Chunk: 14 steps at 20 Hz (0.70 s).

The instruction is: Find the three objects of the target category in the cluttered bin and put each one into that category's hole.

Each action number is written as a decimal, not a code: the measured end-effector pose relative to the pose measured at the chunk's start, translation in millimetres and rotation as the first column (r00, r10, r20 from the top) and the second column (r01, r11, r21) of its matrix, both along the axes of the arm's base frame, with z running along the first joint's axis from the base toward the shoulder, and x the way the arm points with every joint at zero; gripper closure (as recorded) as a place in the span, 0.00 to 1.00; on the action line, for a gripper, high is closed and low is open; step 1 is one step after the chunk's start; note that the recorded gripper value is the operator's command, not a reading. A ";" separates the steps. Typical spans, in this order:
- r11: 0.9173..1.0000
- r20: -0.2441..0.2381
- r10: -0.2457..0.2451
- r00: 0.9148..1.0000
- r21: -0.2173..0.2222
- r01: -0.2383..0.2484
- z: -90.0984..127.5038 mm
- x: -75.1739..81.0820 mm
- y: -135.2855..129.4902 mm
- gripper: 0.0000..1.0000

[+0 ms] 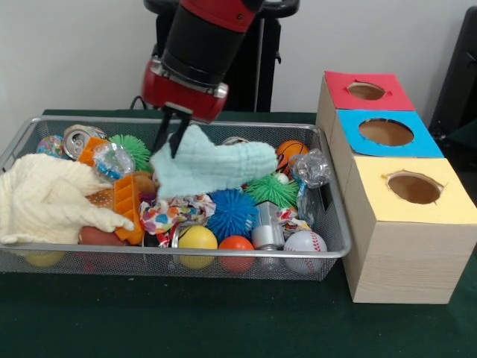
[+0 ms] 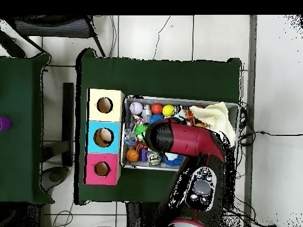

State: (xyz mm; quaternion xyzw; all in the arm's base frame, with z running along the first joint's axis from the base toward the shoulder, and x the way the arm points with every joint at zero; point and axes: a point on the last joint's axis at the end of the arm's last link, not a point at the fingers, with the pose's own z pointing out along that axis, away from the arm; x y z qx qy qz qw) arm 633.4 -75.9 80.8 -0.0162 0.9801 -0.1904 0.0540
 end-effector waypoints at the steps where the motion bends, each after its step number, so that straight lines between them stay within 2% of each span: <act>1: 1.000 0.008 -0.001 1.000 -0.008 0.001 2.0 5.0 -9.0 1.00; 5: 0.999 0.030 -0.003 1.000 -0.043 0.004 6.8 19.8 -43.6 1.00; 11: 0.996 0.015 -0.007 1.000 -0.084 0.008 9.8 25.9 -76.2 1.00; 12: 0.995 0.000 -0.012 1.000 -0.096 0.012 12.1 24.7 -85.6 0.00; 14: 0.995 -0.002 -0.013 1.000 -0.097 0.013 12.5 24.4 -86.8 0.00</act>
